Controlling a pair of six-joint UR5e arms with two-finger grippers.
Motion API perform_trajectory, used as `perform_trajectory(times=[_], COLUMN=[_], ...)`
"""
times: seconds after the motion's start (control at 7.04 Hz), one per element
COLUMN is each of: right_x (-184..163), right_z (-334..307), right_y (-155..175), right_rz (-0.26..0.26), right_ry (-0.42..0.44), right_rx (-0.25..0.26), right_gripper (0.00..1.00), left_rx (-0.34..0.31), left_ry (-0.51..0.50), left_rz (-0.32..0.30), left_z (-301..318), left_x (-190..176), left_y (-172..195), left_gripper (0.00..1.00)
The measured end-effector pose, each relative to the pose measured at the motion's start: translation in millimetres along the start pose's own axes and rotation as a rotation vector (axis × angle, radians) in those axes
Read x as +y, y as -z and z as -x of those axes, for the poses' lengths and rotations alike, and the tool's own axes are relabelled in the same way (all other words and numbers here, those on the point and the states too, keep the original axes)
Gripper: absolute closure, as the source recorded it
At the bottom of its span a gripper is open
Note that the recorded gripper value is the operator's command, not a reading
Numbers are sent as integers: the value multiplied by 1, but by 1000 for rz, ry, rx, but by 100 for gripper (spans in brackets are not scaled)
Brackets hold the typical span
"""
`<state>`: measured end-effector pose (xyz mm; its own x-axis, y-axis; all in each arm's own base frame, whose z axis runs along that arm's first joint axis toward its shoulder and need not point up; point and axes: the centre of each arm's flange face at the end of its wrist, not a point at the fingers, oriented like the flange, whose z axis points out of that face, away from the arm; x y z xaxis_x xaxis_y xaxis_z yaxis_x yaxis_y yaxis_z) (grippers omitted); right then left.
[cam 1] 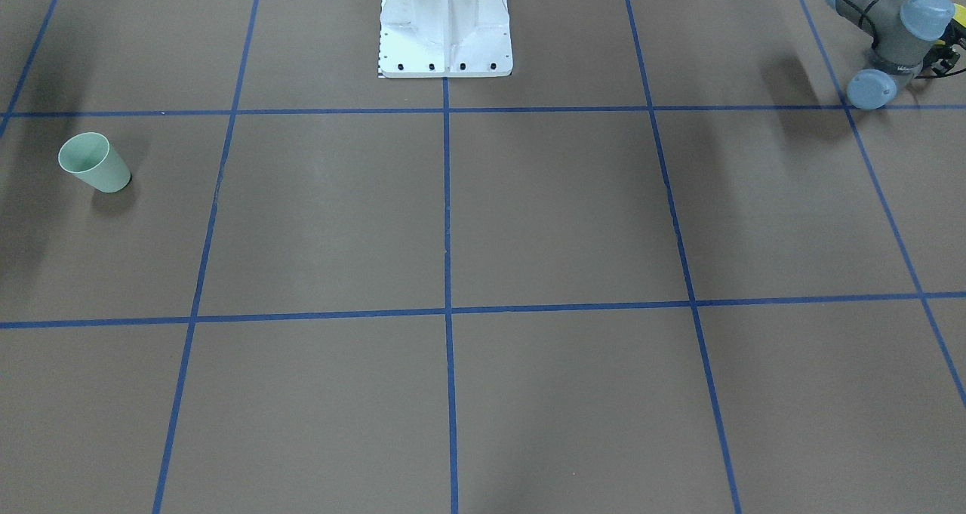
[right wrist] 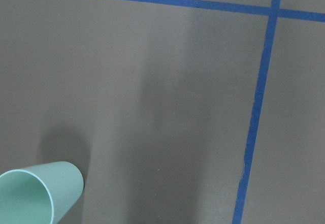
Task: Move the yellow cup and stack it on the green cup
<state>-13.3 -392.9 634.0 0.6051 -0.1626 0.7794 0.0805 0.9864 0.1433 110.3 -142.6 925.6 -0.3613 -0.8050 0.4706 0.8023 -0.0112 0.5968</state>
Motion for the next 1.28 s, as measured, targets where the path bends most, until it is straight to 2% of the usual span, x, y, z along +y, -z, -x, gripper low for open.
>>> perform_trajectory(times=[0.28,0.71,0.85,0.99,1.28], right_x=[-4,-15,-19,-23,-30], right_z=[5,12,14,15,14], right_y=[3,8,9,9,7], right_rz=[-8,-23,-27,-30,-30], right_ry=[-2,-21,-19,-16,-29], right_rx=[-2,-7,-8,-7,-5], right_gripper=[0,0,0,0,0], left_rx=[56,291,362,436,597], left_ry=[-74,-195,-206,-216,-234], left_rz=[-7,74,100,128,145], left_z=[-12,-30,-46,-67,-128], left_x=[-34,-54,-56,-52,-66], left_y=[-38,-22,-3,33,128], left_gripper=[100,100,100,100,100])
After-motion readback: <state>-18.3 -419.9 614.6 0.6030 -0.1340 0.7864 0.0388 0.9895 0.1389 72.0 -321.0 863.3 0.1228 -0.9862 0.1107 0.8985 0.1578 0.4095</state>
